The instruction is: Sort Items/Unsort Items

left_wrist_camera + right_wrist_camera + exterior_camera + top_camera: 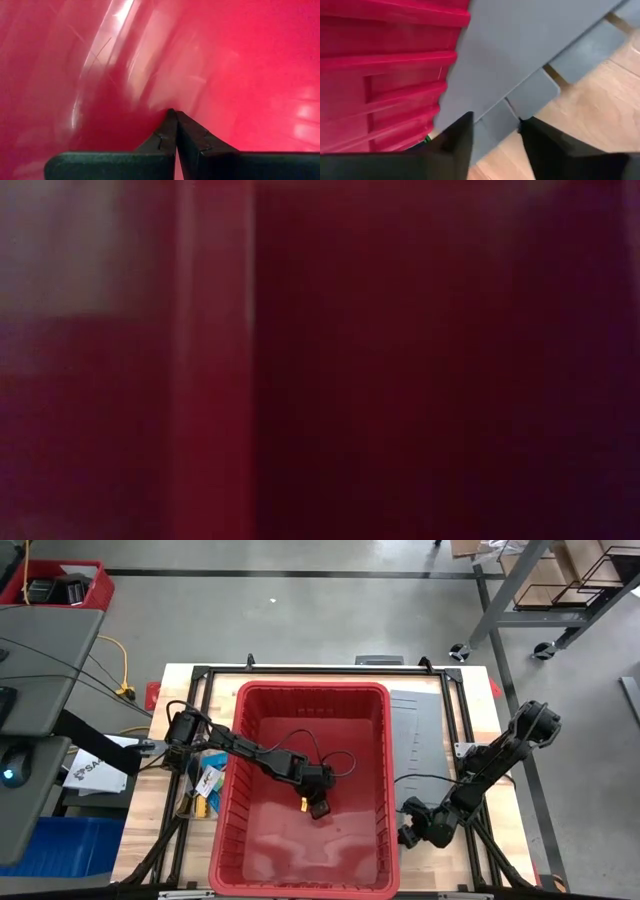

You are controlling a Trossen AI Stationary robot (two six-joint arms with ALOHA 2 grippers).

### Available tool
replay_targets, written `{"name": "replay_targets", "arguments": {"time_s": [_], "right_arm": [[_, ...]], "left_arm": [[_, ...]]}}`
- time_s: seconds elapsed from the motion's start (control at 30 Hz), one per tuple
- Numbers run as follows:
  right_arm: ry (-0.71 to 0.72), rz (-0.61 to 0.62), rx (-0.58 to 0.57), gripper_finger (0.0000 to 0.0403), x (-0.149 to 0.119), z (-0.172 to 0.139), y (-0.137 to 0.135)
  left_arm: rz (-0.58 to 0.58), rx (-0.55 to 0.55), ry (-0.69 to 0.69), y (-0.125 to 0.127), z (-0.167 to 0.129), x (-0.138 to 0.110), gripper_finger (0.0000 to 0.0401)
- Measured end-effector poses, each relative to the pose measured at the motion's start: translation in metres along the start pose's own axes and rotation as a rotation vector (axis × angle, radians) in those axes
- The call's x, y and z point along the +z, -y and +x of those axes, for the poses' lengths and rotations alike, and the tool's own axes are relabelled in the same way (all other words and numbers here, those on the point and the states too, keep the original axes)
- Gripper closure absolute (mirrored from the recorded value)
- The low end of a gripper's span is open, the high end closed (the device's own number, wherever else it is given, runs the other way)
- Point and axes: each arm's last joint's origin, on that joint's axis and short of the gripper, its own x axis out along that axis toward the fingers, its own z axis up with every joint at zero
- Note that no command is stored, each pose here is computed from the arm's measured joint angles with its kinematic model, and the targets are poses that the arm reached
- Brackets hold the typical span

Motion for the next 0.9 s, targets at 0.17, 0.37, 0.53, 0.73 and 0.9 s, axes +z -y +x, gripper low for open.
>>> {"name": "replay_targets", "arguments": {"time_s": [0.17,0.37,0.53,0.73,0.9], "right_arm": [[0.042,-0.007,0.022,0.0335,0.001,0.0,-0.001],[0.145,0.022,0.108,0.035,0.004,0.001,-0.01],[0.125,0.041,0.091,0.0338,0.009,0.01,-0.008],[0.074,0.045,-0.011,0.0317,0.003,0.006,0.002],[0.056,0.011,-0.046,0.029,-0.003,-0.009,0.005]], "left_arm": [[-0.005,0.007,0.006,-0.003,0.0,0.002,0.0401],[-0.004,-0.007,0.033,-0.002,0.002,0.005,0.0401],[-0.005,-0.013,0.044,-0.003,0.003,0.006,0.0401],[-0.011,-0.04,0.029,-0.005,0.003,0.007,0.0401],[-0.006,-0.105,0.069,-0.007,-0.002,0.015,0.0401]]}}
